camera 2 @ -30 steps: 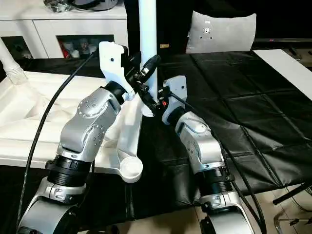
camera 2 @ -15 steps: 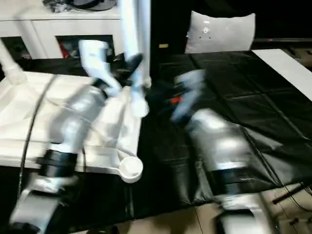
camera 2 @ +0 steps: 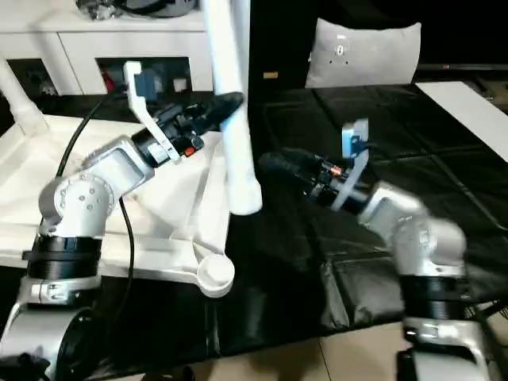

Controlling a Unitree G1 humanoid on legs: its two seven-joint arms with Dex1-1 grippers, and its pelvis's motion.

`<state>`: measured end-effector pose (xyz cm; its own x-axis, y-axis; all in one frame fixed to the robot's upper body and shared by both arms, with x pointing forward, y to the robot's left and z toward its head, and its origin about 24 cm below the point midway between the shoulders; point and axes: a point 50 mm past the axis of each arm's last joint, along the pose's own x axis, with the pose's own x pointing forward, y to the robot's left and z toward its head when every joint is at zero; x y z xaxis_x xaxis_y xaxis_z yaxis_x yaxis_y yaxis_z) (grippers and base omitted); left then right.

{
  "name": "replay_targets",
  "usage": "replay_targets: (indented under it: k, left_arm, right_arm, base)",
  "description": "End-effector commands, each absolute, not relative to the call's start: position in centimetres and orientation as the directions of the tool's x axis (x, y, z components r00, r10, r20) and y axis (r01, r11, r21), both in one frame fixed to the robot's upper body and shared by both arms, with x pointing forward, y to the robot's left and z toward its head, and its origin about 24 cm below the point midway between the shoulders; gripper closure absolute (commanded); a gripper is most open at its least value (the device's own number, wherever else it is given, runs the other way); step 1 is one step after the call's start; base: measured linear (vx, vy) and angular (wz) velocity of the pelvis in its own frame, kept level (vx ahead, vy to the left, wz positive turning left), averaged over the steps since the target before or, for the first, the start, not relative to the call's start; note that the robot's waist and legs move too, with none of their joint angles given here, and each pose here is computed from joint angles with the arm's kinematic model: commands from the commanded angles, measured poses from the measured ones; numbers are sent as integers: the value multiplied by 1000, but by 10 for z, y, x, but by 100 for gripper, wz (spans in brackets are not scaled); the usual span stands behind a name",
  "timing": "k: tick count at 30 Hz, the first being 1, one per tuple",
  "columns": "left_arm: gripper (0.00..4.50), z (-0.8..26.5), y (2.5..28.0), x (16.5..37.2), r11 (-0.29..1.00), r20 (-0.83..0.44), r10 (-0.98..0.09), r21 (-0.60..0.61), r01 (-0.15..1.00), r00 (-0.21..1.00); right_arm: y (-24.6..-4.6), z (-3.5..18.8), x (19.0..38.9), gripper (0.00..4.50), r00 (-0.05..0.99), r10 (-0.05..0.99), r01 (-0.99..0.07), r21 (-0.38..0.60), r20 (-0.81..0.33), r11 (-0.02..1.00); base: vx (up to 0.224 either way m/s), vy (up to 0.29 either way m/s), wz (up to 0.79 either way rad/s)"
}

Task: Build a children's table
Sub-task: Pick table leg

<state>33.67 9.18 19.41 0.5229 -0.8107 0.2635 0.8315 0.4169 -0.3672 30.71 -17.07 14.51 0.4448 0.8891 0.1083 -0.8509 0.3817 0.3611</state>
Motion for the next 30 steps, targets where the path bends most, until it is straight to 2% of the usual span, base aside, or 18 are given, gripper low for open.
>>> replay_targets:
  k: [1, 4, 7, 12, 15, 18, 20, 23, 24, 30]
  left_arm:
    - [268, 204, 84, 332, 379, 268, -847, -304, 874, 460]
    - [268, 204, 80, 328, 361, 256, -869, -260, 896, 424]
    - [268, 204, 71, 319, 298, 253, -903, -216, 930, 348]
    - [268, 204, 68, 314, 262, 248, -920, -185, 947, 303]
    - [268, 202, 64, 309, 240, 226, -936, -148, 960, 269]
    - [268, 201, 62, 308, 232, 215, -943, -128, 964, 255]
    - [268, 201, 62, 308, 234, 211, -944, -122, 965, 255]
    - [268, 200, 61, 307, 233, 207, -945, -117, 965, 254]
    - [268, 200, 60, 307, 233, 206, -946, -113, 966, 252]
    - [268, 200, 57, 307, 222, 200, -950, -101, 970, 238]
  right_arm:
    - [-168, 149, 305, 51, 402, 910, -872, 345, 101, 347]
    - [-167, 151, 305, 51, 369, 926, -886, 331, 85, 323]
    - [-163, 150, 306, 51, 317, 948, -905, 305, 21, 296]
    - [-161, 150, 307, 51, 292, 956, -913, 296, -2, 280]
    - [-158, 150, 307, 85, 233, 973, -928, 299, -7, 224]
    - [-156, 150, 307, 100, 206, 978, -932, 301, -12, 200]
    - [-156, 150, 307, 123, 203, 979, -932, 304, -15, 198]
    - [-155, 148, 307, 135, 190, 981, -933, 307, -25, 189]
    - [-154, 147, 307, 156, 180, 983, -934, 308, -34, 182]
    - [-149, 141, 307, 213, 161, 985, -936, 308, -58, 171]
  base:
    - [0, 0, 0]
    - [0, 0, 0]
    - [0, 0, 0]
    - [0, 0, 0]
    - [0, 0, 0]
    - [0, 0, 0]
    - [0, 0, 0]
    - [0, 0, 0]
    - [0, 0, 0]
    - [0, 0, 0]
